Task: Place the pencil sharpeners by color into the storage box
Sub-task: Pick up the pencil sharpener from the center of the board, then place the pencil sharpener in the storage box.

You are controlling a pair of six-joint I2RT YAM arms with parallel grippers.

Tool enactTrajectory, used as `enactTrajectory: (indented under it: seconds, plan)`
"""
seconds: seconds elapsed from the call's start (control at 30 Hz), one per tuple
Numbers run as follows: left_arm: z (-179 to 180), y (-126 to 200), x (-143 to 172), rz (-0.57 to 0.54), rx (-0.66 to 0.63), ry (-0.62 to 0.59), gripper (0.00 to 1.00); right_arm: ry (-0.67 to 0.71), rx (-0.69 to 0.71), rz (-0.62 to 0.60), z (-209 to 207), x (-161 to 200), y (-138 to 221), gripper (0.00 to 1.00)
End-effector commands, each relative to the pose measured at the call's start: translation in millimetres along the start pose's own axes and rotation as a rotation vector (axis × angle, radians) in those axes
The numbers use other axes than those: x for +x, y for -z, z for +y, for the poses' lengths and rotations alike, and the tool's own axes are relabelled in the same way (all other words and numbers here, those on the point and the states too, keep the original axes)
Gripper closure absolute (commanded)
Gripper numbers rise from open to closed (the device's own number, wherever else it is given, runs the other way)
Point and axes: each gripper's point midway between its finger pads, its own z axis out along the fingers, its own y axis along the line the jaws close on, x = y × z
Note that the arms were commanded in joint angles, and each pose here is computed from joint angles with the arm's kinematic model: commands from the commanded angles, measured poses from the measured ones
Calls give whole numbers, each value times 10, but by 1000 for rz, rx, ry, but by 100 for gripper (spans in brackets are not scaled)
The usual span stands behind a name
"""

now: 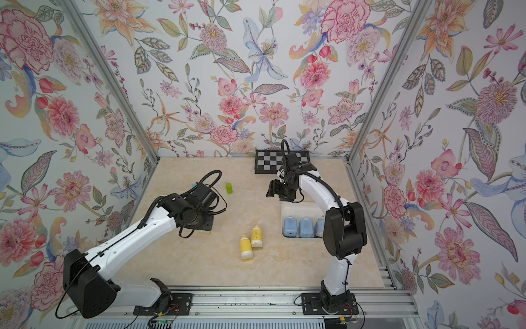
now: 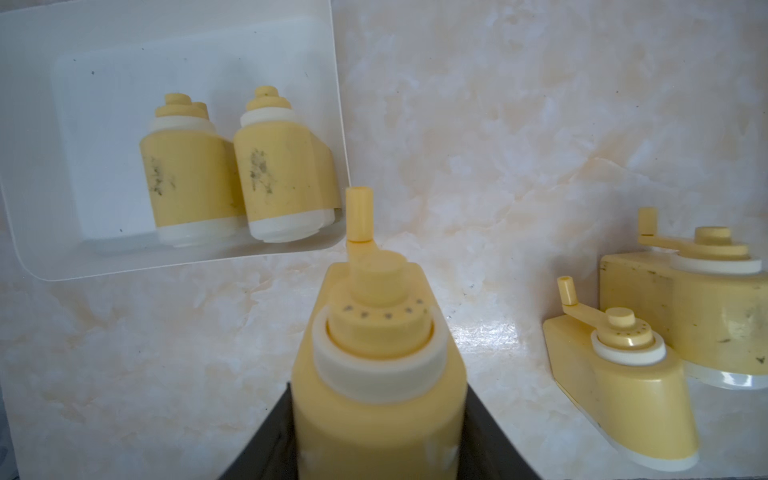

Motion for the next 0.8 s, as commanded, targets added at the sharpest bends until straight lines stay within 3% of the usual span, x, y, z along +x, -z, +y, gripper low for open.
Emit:
enactTrajectory:
  seconds: [0.0, 0.23, 0.77]
  plan:
    - [332, 173, -169, -51, -64, 1, 55, 26, -20, 0, 67, -64, -17, 30]
    - [762, 193, -444, -67, -137, 31, 56, 40, -32, 0, 99, -114, -42, 30]
    - [1473, -179, -734, -47, -237, 82, 57, 73, -65, 2, 126, -255, -110, 30]
